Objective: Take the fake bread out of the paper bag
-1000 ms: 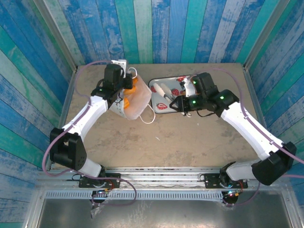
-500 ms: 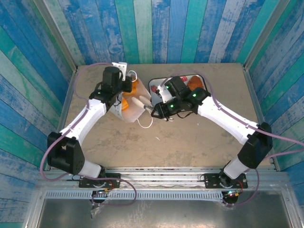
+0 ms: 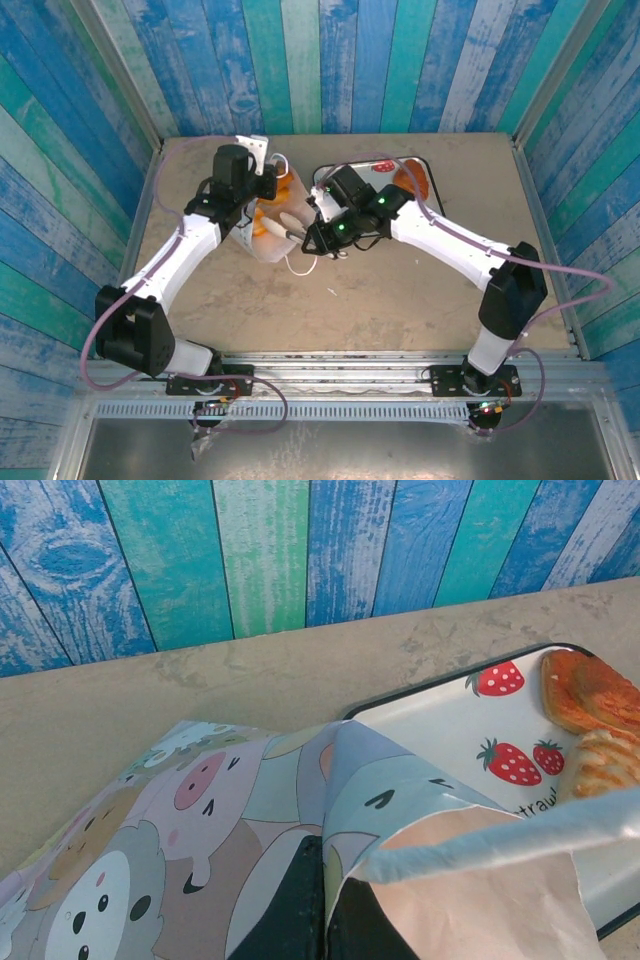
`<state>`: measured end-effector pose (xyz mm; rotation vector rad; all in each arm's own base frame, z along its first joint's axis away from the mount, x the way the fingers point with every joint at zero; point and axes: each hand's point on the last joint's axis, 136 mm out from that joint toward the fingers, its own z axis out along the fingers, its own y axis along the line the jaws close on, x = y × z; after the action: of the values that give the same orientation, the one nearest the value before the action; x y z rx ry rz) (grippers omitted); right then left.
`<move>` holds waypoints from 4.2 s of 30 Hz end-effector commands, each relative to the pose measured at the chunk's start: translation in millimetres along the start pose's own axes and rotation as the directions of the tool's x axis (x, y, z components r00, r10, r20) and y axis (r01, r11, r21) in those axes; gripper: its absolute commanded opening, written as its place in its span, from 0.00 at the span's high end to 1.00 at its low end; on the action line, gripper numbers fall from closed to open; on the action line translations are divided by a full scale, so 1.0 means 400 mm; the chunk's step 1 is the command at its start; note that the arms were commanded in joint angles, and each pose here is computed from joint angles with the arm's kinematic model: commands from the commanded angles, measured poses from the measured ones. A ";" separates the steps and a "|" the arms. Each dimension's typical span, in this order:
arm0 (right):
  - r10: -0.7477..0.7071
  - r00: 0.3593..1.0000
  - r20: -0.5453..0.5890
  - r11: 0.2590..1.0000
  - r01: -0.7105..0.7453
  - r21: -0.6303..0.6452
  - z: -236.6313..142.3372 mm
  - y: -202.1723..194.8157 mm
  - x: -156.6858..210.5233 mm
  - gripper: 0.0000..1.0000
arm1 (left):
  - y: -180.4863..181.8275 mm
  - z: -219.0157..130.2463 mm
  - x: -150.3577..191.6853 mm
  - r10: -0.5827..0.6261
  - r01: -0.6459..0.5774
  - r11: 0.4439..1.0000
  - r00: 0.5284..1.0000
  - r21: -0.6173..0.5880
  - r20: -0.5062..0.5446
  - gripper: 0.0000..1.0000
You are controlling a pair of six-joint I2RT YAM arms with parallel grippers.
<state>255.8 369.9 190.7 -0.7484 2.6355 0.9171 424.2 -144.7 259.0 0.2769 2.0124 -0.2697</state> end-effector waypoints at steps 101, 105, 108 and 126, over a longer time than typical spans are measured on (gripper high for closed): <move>0.177 0.914 0.365 0.959 -0.078 -0.271 -0.360 -0.075 -0.019 0.99 | 0.075 -0.001 -0.072 -0.158 0.174 0.972 0.982 -0.161 0.107 1.00; 0.178 0.911 0.371 0.958 -0.074 -0.278 -0.369 -0.069 -0.019 0.99 | 0.077 0.017 -0.072 -0.175 0.190 0.968 0.979 -0.166 0.101 1.00; 0.178 0.905 0.386 0.956 -0.066 -0.287 -0.384 -0.062 -0.022 0.99 | 0.077 0.029 -0.068 -0.184 0.198 0.966 0.978 -0.165 0.098 1.00; 0.262 0.854 0.449 0.946 -0.134 -0.297 -0.430 -0.126 -0.049 1.00 | 0.076 0.038 -0.068 -0.194 0.209 0.965 0.976 -0.160 0.103 1.00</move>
<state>279.9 239.4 298.3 -0.2549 2.2468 1.3096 456.4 -124.6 261.9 -0.0373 2.0009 -0.2302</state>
